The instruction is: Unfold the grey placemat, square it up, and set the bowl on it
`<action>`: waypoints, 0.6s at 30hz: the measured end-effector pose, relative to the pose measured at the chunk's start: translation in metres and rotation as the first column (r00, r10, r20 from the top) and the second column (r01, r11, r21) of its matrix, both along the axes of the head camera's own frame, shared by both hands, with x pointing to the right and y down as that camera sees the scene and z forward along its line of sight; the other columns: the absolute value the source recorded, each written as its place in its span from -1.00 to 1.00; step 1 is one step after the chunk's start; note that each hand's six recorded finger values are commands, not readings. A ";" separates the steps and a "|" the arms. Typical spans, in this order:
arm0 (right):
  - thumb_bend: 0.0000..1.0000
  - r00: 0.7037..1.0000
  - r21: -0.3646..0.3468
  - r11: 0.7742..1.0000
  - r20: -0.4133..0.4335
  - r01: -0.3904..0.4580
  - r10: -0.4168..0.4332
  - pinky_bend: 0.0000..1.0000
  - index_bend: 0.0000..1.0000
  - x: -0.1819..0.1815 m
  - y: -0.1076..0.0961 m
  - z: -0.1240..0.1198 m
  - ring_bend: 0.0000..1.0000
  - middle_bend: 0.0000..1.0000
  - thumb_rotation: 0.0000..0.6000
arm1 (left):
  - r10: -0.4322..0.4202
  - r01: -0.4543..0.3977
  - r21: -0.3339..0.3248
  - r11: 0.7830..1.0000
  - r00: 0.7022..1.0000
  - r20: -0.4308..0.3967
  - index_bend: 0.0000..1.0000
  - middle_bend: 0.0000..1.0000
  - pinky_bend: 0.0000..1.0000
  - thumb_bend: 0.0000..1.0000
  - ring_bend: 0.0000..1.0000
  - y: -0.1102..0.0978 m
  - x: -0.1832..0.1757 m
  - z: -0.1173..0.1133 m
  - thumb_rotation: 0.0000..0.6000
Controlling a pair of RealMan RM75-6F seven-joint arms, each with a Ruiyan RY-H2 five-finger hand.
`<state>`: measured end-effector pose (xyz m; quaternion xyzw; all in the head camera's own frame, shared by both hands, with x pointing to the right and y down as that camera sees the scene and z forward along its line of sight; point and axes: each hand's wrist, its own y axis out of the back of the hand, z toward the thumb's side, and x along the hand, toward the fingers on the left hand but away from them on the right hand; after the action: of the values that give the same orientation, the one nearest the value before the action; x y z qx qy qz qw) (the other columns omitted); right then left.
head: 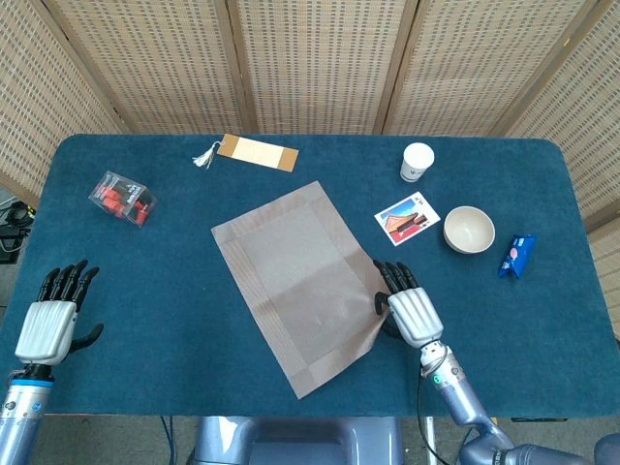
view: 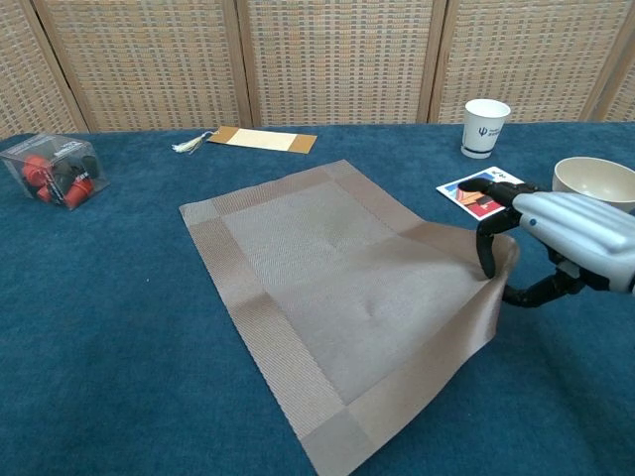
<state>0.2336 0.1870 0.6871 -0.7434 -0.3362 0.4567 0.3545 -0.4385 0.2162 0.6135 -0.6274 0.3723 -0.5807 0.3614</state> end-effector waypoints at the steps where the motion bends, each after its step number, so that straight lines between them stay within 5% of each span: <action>1: 0.11 1.000 0.005 1.000 -0.008 -0.007 0.007 -1.00 0.36 0.004 -0.004 -0.001 -1.00 -0.85 1.00 | -0.001 0.001 0.001 1.000 1.000 -0.001 -0.84 -1.00 -1.00 -0.52 -1.00 0.000 0.000 0.000 1.00; 18: 0.11 0.981 0.063 0.991 -0.152 -0.115 0.123 -1.00 0.35 0.065 -0.069 -0.012 -1.00 -0.85 1.00 | 0.002 -0.002 -0.001 1.000 1.000 0.003 -0.84 -1.00 -1.00 -0.52 -1.00 0.000 0.001 0.001 1.00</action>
<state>0.2987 0.1180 0.6749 -0.6743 -0.3637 0.5244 0.3716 -0.4375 0.2164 0.6142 -0.6269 0.3710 -0.5814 0.3623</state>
